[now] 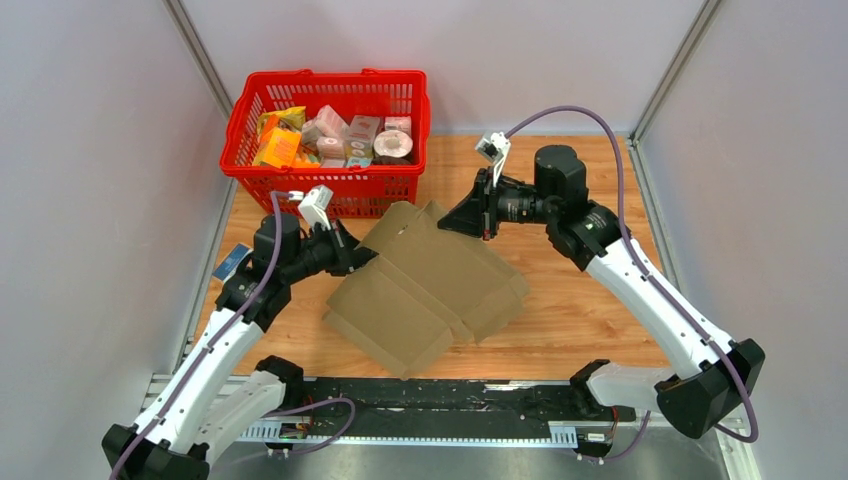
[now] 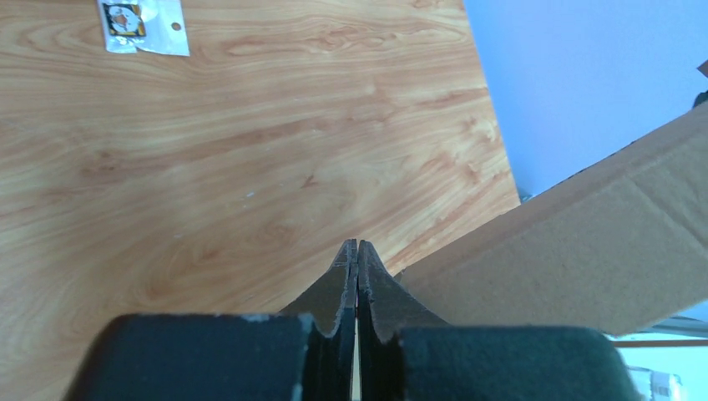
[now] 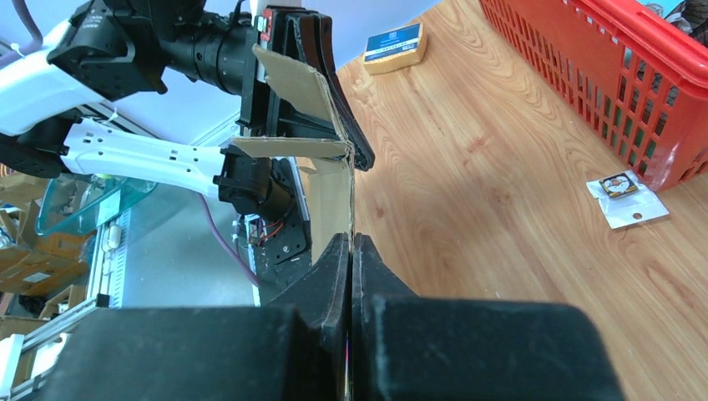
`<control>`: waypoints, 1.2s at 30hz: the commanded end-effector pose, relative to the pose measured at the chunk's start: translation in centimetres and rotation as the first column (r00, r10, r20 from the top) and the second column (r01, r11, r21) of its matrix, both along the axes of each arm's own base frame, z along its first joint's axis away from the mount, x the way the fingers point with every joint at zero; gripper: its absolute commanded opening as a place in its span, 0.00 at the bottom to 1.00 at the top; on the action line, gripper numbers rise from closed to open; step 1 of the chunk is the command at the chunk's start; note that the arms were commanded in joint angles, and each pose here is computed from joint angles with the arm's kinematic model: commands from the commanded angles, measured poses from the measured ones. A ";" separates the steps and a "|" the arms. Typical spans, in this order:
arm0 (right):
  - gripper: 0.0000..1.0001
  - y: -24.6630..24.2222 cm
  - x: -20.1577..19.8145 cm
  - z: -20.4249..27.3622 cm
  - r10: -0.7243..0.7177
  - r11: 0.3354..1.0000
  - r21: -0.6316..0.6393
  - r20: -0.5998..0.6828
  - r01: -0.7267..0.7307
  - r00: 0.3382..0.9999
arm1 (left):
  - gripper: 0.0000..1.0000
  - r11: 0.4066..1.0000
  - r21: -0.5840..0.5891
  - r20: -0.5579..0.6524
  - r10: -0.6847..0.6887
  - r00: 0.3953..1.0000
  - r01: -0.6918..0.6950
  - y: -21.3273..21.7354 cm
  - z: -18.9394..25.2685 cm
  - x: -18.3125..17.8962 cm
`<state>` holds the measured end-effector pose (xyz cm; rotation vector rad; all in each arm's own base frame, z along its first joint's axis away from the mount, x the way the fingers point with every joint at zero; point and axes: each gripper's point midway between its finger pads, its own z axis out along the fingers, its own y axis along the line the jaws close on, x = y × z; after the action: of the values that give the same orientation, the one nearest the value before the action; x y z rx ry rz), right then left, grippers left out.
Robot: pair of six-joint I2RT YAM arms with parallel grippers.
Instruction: Fold the paper box
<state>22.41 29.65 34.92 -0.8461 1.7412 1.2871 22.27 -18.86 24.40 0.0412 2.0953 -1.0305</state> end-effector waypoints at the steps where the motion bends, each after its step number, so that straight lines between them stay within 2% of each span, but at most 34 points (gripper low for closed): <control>1: 0.00 0.5 0.4 1.8 0.003 0.999 0.053 0.025 -0.004 1.000 | 0.02 0.990 -0.134 0.057 -0.026 0.998 0.034 -1.0 1.9 -0.6; 8: 0.00 1.0 0.7 1.1 0.012 0.999 0.053 -0.009 -0.011 1.000 | 0.01 0.986 -0.162 0.039 -0.022 0.999 0.028 -1.5 1.1 -0.8; 11: 0.00 1.1 1.0 0.3 0.008 0.999 0.041 -0.019 -0.007 1.000 | 0.03 0.988 -0.154 0.033 -0.006 0.999 0.011 -1.8 0.3 -0.6; 12: 0.00 1.1 1.2 -0.2 0.001 1.000 0.024 -0.023 0.000 1.000 | 0.05 0.989 -0.147 0.029 -0.008 1.000 0.012 -1.9 -0.1 -0.7; 15: 0.00 0.3 2.3 -2.5 -0.056 0.995 -0.085 -0.001 0.055 0.998 | 0.20 0.997 -0.068 0.044 0.042 0.998 -0.038 -0.5 -1.2 -0.5; 16: 0.00 0.1 2.7 -2.7 -0.070 0.992 -0.109 0.012 0.071 0.997 | 0.28 0.996 0.003 0.039 0.087 0.995 -0.087 0.7 -2.5 -0.4; 18: 0.00 -0.5 3.4 -4.3 -0.095 0.979 -0.178 0.028 0.099 0.995 | 0.33 0.989 0.059 0.064 0.131 0.989 -0.135 2.1 -2.8 -0.6; 20: 0.00 -0.7 3.7 -5.0 -0.099 0.972 -0.212 0.043 0.106 0.994 | 0.34 0.976 0.123 0.076 0.171 0.982 -0.180 3.6 -3.7 -0.8; 25: 0.00 -1.1 4.6 -6.9 -0.103 0.946 -0.299 0.091 0.126 0.991 | 0.32 0.959 0.121 0.162 0.234 0.959 -0.255 5.5 -2.4 -1.2; 26: 0.00 -0.7 4.7 -7.2 -0.089 0.944 -0.310 0.092 0.114 0.992 | 0.33 0.966 0.100 0.195 0.217 0.957 -0.239 5.1 -1.4 -1.2; 29: 0.00 0.5 4.4 -8.4 -0.044 0.929 -0.361 0.110 0.081 0.993 | 0.36 0.997 0.031 0.291 0.054 0.955 -0.066 1.9 2.8 -1.1; 32: 0.00 1.7 3.5 -9.8 0.005 0.912 -0.409 0.093 0.033 0.996 | 0.41 0.991 0.082 0.269 -0.125 0.955 0.107 -1.7 4.3 -0.6; 33: 0.00 2.1 3.2 -9.9 0.018 0.910 -0.413 0.094 0.022 0.995 | 0.43 0.984 0.134 0.274 -0.149 0.950 0.116 -1.8 4.2 -0.4; 36: 0.00 2.9 2.7 -10.3 0.037 0.907 -0.422 0.090 0.005 0.995 | 0.44 0.973 0.177 0.313 -0.200 0.928 0.150 -3.2 5.8 0.3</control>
<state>25.15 31.72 23.39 -1.0918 2.0308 0.9095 22.37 -19.93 26.33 0.2439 2.0028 -0.8929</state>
